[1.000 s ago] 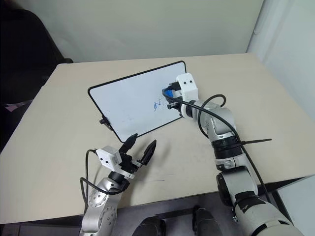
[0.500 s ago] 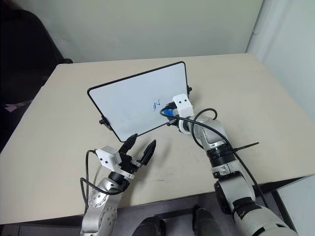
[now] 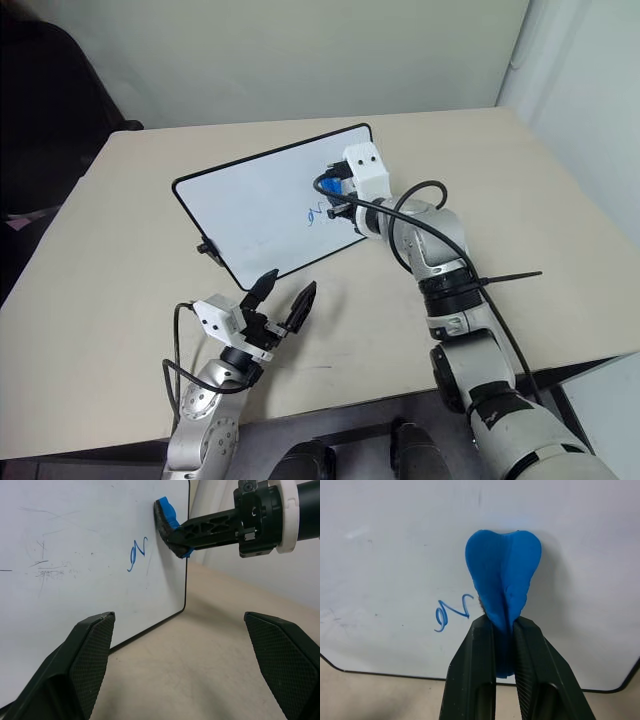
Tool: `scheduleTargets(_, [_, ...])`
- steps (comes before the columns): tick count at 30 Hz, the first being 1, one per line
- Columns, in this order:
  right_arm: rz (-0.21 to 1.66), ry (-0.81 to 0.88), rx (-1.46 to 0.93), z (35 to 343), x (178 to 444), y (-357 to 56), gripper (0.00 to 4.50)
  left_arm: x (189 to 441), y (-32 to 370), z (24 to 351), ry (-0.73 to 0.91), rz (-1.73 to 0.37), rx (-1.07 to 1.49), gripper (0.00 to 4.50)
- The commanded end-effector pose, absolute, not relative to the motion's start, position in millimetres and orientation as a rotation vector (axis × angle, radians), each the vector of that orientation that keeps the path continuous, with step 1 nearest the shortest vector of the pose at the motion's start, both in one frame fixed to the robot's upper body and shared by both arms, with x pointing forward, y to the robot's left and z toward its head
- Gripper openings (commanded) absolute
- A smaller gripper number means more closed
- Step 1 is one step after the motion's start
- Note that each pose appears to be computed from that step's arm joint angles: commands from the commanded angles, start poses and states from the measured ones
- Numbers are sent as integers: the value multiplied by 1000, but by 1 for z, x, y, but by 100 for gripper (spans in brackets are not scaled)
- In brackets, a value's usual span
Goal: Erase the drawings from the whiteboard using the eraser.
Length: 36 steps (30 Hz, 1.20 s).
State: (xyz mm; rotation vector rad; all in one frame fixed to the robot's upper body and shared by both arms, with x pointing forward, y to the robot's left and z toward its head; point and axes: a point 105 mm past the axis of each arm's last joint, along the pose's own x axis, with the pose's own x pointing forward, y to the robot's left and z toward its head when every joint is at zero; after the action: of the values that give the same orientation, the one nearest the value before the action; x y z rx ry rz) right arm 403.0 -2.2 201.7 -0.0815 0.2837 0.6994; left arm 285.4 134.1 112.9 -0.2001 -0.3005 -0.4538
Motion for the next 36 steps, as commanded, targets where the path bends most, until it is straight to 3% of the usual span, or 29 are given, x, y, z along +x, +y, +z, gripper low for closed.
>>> scheduleTargets(1, [722, 345, -136, 174, 397, 10, 23, 285, 133, 122, -343, -460, -187, 450])
scheduleTargets(4, [714, 420, -167, 147, 394, 12, 23, 284, 132, 122, -344, -461, -185, 450])
scheduleTargets(8, [700, 441, -152, 141, 395, 12, 23, 284, 133, 123, -345, -455, -181, 450])
scheduleTargets(19, [707, 259, -91, 215, 404, 9, 23, 285, 135, 123, -346, -448, -187, 450])
scheduleTargets(26, [737, 202, -113, 236, 396, 21, 23, 286, 134, 122, -344, -453, -195, 450])
scheduleTargets(36, [734, 376, -135, 172, 394, 28, 23, 283, 133, 122, -346, -452, -199, 450])
